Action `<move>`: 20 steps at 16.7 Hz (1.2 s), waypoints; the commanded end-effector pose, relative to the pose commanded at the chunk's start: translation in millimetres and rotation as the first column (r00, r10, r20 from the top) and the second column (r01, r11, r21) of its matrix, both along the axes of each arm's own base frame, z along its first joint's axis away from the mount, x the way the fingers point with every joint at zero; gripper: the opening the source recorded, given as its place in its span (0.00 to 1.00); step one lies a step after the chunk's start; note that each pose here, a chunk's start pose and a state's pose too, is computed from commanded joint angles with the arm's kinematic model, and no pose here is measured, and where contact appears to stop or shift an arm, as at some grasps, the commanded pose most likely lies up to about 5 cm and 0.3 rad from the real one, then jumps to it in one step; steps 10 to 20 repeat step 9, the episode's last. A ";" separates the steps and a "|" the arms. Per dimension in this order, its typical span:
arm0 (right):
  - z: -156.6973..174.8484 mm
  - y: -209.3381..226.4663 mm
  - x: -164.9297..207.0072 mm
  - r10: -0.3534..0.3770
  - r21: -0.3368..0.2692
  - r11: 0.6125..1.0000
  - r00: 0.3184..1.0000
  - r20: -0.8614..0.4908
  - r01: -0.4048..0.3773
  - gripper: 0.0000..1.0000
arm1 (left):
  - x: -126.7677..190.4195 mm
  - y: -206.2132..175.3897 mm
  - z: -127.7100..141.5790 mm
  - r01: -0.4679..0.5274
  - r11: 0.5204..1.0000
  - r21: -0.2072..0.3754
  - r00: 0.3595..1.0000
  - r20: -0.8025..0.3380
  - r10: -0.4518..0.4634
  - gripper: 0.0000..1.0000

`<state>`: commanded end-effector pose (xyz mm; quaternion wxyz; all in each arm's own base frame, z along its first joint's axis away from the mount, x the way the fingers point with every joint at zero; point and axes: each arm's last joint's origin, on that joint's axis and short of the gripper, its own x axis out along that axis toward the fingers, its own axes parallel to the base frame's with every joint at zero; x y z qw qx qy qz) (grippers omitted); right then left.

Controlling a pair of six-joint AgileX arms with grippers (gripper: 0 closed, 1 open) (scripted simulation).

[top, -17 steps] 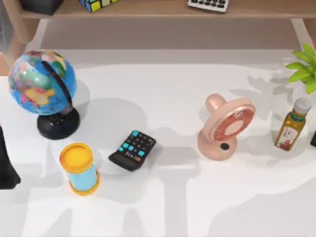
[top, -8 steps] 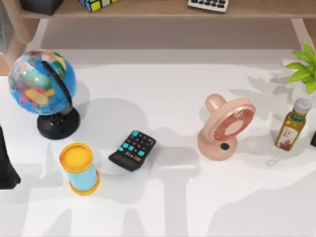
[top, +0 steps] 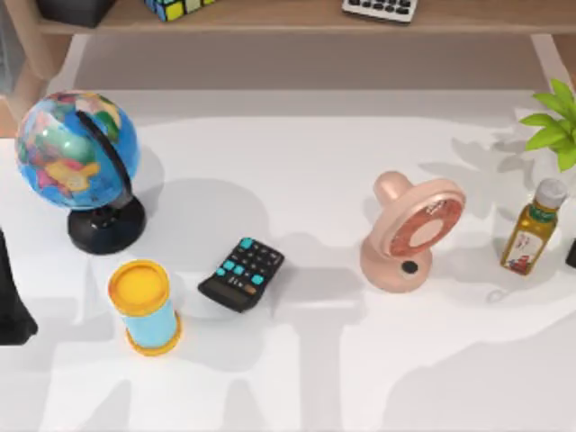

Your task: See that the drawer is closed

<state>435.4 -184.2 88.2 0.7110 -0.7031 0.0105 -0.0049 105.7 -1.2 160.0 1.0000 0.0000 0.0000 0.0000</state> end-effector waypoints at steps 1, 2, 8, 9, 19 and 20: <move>0.0 0.0 0.0 0.000 0.000 1.000 1.000 0.000 0.000 0.83 | 0.0 0.0 0.0 0.000 1.000 0.000 1.000 0.000 0.000 1.00; 0.0 0.0 0.0 0.000 0.000 1.000 1.000 0.000 0.000 0.90 | 0.0 0.0 0.0 0.000 1.000 0.000 1.000 0.000 0.000 1.00; 0.0 0.0 0.0 0.000 0.000 1.000 1.000 0.000 0.000 1.00 | 0.0 0.0 0.0 0.000 1.000 0.000 1.000 0.000 0.000 1.00; 0.0 0.0 0.0 0.000 0.000 1.000 1.000 0.000 0.000 1.00 | 0.0 0.0 0.0 0.000 1.000 0.000 1.000 0.000 0.000 1.00; 0.0 0.0 0.0 0.000 0.000 1.000 1.000 0.000 0.000 1.00 | 0.0 0.0 0.0 0.000 1.000 0.000 1.000 0.000 0.000 1.00; 0.0 0.0 0.0 0.000 0.000 1.000 1.000 0.000 0.000 1.00 | 0.0 0.0 0.0 0.000 1.000 0.000 1.000 0.000 0.000 1.00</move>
